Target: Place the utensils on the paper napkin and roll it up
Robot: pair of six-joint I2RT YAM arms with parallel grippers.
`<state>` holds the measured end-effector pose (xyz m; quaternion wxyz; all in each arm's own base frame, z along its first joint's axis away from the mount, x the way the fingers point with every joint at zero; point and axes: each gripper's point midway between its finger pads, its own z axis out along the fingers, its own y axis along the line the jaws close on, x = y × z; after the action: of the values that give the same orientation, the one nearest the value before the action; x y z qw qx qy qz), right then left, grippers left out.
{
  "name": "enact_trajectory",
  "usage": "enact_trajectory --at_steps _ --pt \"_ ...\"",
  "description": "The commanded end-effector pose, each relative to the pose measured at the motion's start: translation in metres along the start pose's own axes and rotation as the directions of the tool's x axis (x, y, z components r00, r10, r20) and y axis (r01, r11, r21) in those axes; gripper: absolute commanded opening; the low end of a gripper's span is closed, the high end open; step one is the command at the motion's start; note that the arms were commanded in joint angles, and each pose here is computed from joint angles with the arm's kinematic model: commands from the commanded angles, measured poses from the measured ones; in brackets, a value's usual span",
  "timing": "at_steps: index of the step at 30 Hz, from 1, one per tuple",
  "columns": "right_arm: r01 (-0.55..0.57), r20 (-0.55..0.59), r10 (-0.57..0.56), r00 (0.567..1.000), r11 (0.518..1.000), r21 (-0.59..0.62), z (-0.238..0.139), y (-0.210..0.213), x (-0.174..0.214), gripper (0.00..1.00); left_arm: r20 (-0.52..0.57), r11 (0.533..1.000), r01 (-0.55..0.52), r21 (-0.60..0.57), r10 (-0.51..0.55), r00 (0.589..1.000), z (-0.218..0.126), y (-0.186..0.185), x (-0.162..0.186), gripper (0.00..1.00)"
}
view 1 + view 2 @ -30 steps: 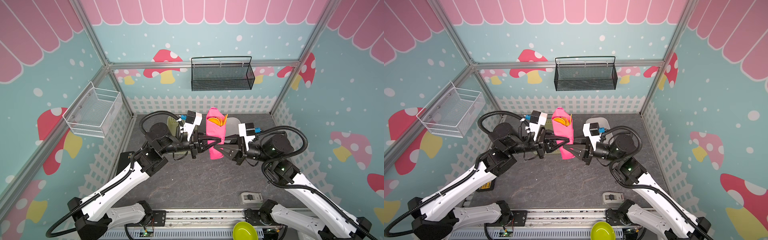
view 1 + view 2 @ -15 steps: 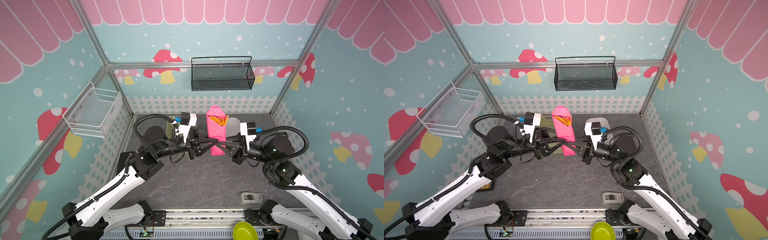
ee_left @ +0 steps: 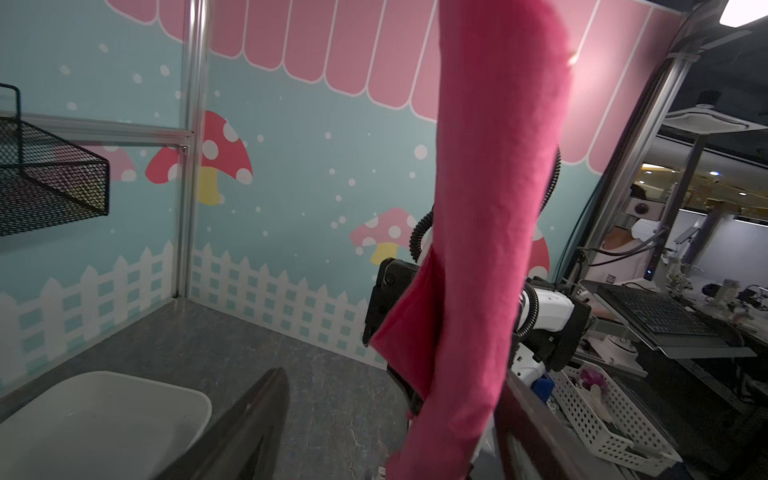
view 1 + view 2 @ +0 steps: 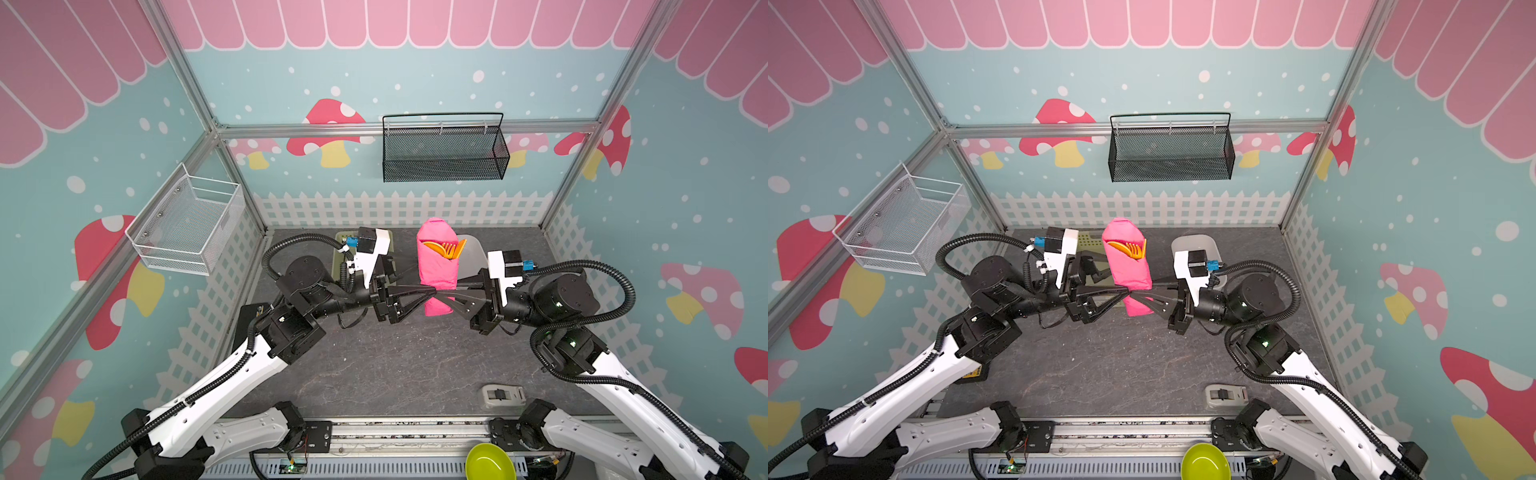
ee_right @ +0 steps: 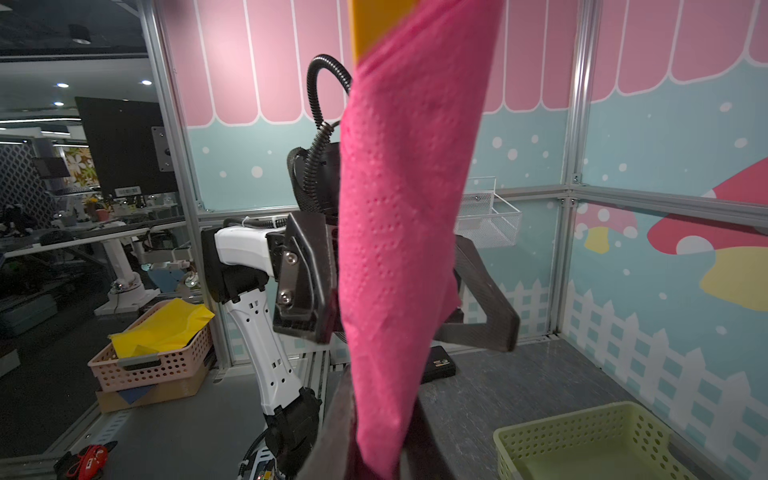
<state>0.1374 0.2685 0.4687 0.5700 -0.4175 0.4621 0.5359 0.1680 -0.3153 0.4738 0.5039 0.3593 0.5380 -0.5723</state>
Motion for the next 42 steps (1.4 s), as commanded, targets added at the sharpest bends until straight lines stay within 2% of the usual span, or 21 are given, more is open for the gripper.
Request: enact_trajectory --at_steps 1,10,23,32,36,42 --pt "0.036 0.009 -0.035 0.999 0.993 -0.114 0.000 0.018 -0.001 0.00 -0.013 0.991 -0.003 0.133 0.004 1.000 0.005 -0.019 -0.004 0.80" --pt "0.009 -0.026 -0.014 1.000 0.987 -0.163 0.003 0.021 0.011 0.00 -0.064 0.976 0.018 0.218 -0.004 0.998 0.012 -0.029 -0.004 0.74" --pt "0.018 -0.038 -0.023 0.999 0.993 -0.119 0.004 0.014 0.012 0.00 -0.077 0.976 0.019 0.219 -0.002 0.997 0.012 -0.029 0.001 0.45" --pt "0.019 -0.037 -0.022 0.999 0.997 -0.077 0.003 0.009 0.011 0.00 -0.054 0.985 -0.012 0.169 0.021 0.998 0.005 -0.027 -0.002 0.24" --pt "0.014 -0.032 -0.016 0.999 0.998 -0.060 0.002 0.007 0.009 0.04 -0.050 0.992 -0.027 0.124 0.033 0.998 0.004 -0.021 -0.002 0.16" --pt "-0.005 -0.033 0.004 0.999 0.999 -0.035 0.001 0.004 0.011 0.10 -0.040 0.996 -0.042 0.076 0.045 0.998 0.003 -0.013 -0.003 0.13"
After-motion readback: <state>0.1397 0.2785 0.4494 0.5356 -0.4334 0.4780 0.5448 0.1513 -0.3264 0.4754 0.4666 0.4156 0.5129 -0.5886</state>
